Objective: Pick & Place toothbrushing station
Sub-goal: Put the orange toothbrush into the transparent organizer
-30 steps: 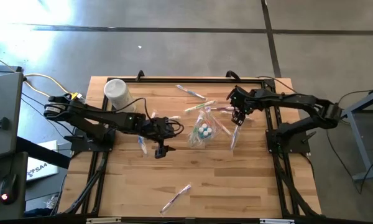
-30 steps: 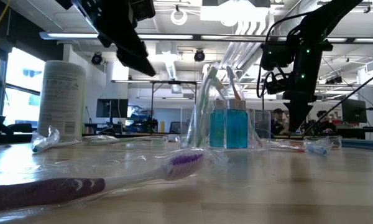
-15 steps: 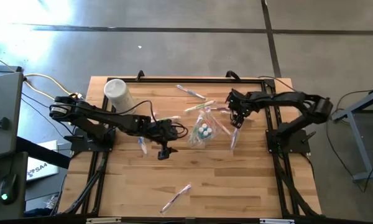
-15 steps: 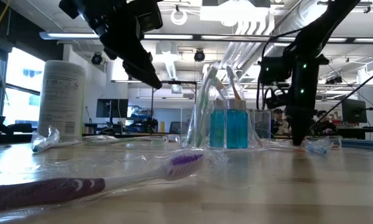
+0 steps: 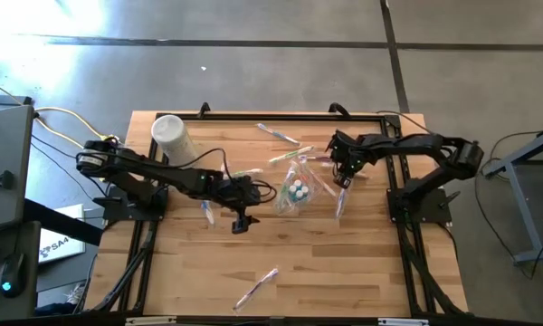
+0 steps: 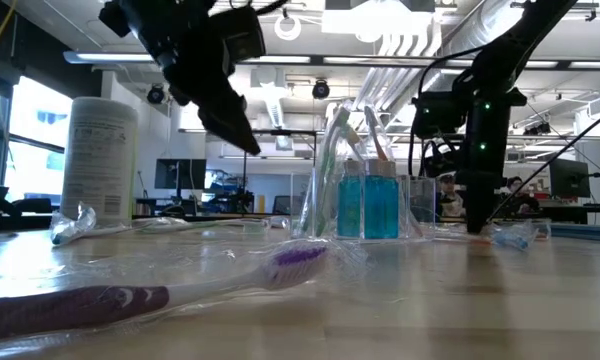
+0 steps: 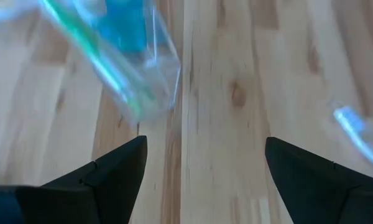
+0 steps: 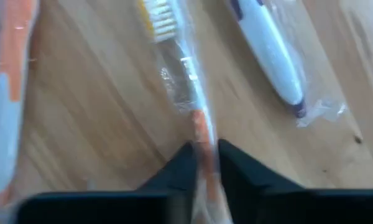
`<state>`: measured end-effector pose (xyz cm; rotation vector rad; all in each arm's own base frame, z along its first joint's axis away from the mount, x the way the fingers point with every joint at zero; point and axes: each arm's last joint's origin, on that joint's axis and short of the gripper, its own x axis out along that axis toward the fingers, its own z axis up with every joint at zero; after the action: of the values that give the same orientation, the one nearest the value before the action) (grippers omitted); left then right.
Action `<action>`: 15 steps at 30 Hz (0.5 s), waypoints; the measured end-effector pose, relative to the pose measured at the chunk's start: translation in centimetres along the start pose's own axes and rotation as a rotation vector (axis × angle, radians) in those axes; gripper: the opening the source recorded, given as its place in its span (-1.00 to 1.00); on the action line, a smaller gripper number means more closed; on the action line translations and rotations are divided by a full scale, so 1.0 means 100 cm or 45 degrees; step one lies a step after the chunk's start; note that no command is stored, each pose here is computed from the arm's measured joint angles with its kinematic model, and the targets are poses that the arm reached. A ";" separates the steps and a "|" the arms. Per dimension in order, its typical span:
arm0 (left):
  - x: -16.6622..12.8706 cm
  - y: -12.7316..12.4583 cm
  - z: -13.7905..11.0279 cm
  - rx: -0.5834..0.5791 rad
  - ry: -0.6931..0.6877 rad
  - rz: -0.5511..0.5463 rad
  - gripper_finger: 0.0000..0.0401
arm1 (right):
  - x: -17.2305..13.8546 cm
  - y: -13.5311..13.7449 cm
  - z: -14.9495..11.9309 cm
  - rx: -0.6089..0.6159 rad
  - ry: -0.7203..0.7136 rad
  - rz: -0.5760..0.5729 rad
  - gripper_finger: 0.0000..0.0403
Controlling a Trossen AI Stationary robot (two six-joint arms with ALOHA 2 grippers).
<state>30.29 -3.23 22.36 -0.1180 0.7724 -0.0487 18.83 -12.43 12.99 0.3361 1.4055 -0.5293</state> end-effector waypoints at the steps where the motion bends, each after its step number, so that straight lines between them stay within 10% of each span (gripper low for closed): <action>1: 0.005 0.000 -0.001 -0.001 0.011 0.002 0.59 | -0.001 0.001 -0.001 -0.005 -0.002 0.011 -0.83; 15: 0.028 0.000 -0.003 0.044 -0.008 -0.040 0.59 | -0.038 0.016 -0.011 -0.002 -0.045 -0.208 -0.96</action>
<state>32.10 -3.51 20.22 -0.0973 0.7632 -0.0914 18.45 -9.95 16.39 0.2102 1.4064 -0.6646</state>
